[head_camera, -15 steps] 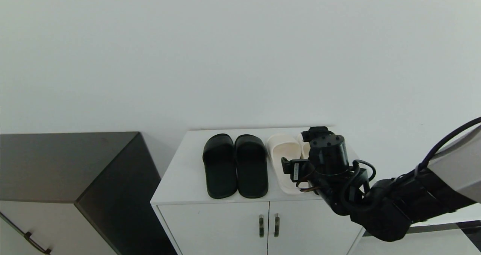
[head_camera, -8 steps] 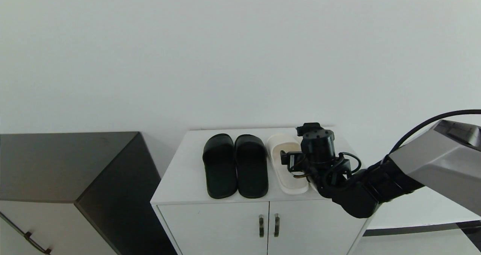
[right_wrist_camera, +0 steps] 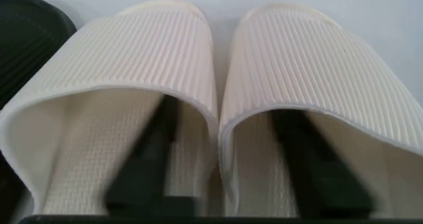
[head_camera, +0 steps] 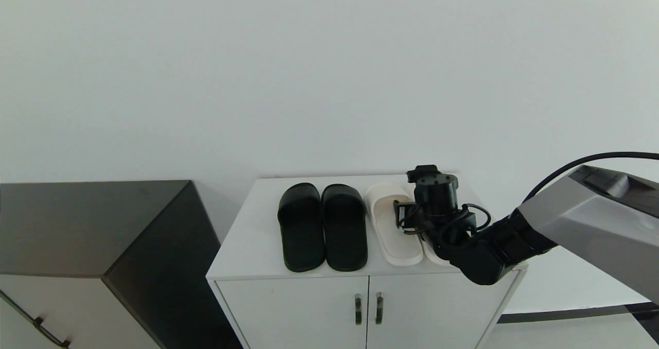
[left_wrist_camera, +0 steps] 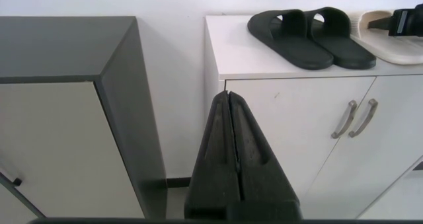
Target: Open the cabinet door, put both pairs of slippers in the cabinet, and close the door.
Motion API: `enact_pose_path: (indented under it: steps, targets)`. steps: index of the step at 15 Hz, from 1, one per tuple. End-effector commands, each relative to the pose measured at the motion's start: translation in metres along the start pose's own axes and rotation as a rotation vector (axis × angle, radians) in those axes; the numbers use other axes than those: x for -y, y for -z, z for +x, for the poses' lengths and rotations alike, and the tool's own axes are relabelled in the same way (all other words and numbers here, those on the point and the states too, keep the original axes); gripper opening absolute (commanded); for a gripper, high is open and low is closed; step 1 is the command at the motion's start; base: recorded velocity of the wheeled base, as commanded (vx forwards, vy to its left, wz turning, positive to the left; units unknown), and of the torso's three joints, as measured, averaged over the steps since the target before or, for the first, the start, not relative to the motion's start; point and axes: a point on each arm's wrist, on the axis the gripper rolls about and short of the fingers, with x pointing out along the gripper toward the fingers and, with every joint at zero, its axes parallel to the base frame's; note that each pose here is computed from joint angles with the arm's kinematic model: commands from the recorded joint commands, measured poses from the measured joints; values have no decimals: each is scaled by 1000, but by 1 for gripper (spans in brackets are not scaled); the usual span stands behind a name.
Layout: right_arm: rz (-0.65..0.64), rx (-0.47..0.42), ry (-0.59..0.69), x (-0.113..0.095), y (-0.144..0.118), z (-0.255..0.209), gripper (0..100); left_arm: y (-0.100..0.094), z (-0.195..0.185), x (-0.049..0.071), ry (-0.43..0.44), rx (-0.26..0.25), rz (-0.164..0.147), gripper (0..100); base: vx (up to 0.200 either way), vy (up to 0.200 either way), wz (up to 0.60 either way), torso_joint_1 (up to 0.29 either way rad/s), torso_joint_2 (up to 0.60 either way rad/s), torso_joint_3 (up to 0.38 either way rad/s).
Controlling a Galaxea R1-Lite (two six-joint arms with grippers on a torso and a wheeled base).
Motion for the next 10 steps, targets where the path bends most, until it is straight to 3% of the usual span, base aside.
enact_pose_path:
  steps: [1,7,10]
  targets:
    - [2,8,2,0,-1,-1,0,0,0,0,0,-1,-1,0,0,0,0,0,0,0]
    - [-13,43,-32,11,-28,-53,0,0,0,0,-1,-1,-1,0,0,0,0,0,0,0]
    - [-35,21,-116,10,-26,-98,0,0,0,0,-1,-1,-1,0,0,0,0,0,0,0]
